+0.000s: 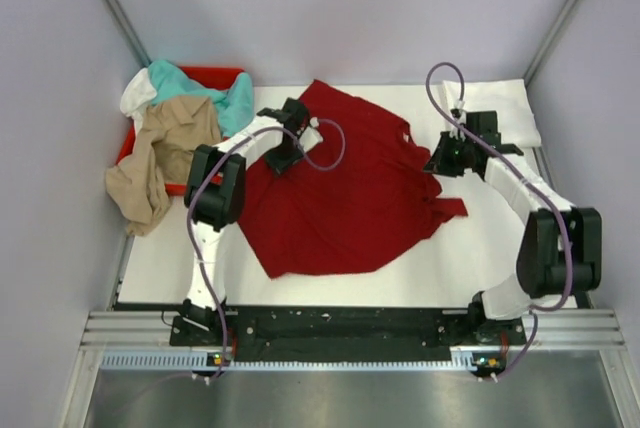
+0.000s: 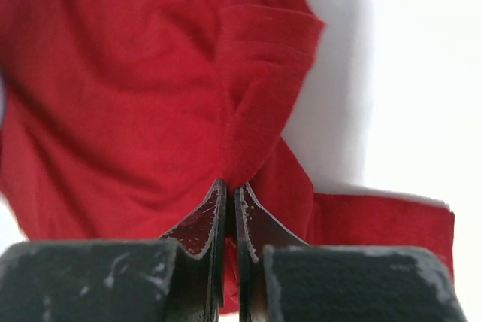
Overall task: Fold and stack the t-shirts
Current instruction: Flatten out the tshirt
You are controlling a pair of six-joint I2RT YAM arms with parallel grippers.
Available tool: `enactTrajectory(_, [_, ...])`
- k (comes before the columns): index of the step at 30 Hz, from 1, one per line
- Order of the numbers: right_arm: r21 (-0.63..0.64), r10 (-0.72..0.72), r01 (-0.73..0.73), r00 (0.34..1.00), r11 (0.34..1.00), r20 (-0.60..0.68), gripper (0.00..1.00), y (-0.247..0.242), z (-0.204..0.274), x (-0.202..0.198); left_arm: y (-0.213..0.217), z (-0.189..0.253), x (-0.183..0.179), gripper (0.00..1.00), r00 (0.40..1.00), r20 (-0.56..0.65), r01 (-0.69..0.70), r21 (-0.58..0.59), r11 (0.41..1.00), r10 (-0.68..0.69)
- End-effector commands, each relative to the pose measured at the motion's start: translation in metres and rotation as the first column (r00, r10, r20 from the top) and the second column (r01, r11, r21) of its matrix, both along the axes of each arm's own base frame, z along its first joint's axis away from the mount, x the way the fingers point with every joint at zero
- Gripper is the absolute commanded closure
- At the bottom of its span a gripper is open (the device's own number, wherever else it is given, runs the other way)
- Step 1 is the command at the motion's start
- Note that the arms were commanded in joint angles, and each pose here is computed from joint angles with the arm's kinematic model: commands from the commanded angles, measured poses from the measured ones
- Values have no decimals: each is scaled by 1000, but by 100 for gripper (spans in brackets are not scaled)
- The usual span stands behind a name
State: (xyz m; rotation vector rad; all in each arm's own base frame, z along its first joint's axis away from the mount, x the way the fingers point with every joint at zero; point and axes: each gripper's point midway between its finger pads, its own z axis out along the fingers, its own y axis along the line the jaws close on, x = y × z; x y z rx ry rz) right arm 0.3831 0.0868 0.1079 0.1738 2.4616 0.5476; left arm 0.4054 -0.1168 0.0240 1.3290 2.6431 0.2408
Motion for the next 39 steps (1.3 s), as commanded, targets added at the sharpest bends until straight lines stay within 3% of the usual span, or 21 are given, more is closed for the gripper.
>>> enactTrajectory(1, [123, 75, -82, 995, 989, 59, 100, 42, 39, -37, 30, 29, 120, 59, 944, 320, -116, 83, 990, 84])
enactTrajectory(4, [266, 84, -105, 992, 958, 89, 100, 65, 51, -47, 29, 50, 167, 50, 888, 453, -143, 96, 985, 85])
enactTrajectory(6, [284, 50, -77, 994, 956, 102, 100, 65, 51, -40, 24, 72, 188, 43, 837, 540, -155, 71, 985, 92])
enactTrajectory(11, [209, -98, 78, 992, 975, 83, 100, 14, 38, 12, 0, 123, 173, 33, 809, 578, -70, -88, 994, 108])
enactTrajectory(12, [174, -120, 108, 991, 979, 61, 94, 0, 31, 22, -6, 133, 163, 32, 810, 577, -35, -125, 992, 101])
enactTrajectory(14, [51, -177, 177, 984, 983, 1, 67, -30, 19, 34, -11, 149, 137, 31, 819, 568, 24, -181, 983, 85])
enactTrajectory(16, [-41, -174, 172, 984, 984, -39, 57, -41, 16, 29, -9, 164, 102, 31, 830, 555, 67, -209, 976, 61])
enactTrajectory(17, [-71, -176, 173, 984, 982, -39, 47, -44, 16, 23, -6, 167, 88, 30, 837, 545, 80, -217, 973, 53])
enactTrajectory(18, [-109, -191, 187, 981, 976, -30, 27, -49, 20, 16, -2, 162, 67, 30, 857, 514, 90, -227, 970, 41])
enactTrajectory(19, [-156, -208, 203, 978, 967, -16, 19, -57, 24, 6, 3, 159, 49, 30, 872, 488, 94, -231, 968, 32])
enactTrajectory(22, [-246, -158, 149, 987, 958, -20, 20, -45, 29, -32, 13, 155, 5, 30, 905, 425, 90, -252, 964, 26])
enactTrajectory(27, [-261, -57, 20, 989, 965, -134, 28, -10, 7, -103, 17, 143, -53, 30, 947, 321, 80, -318, 945, 28])
enactTrajectory(31, [-198, -78, 25, 961, 980, -265, 35, 0, -25, -149, 20, 132, -80, 30, 963, 266, 45, -347, 937, 52])
enactTrajectory(35, [-154, -105, 58, 943, 986, -315, 36, 4, -48, -170, 22, 121, -98, 31, 974, 221, 25, -352, 936, 57])
enactTrajectory(39, [26, -19, 29, 941, 999, -338, 51, 35, -54, -171, 19, 115, -110, 31, 982, 183, 24, -377, 926, 49])
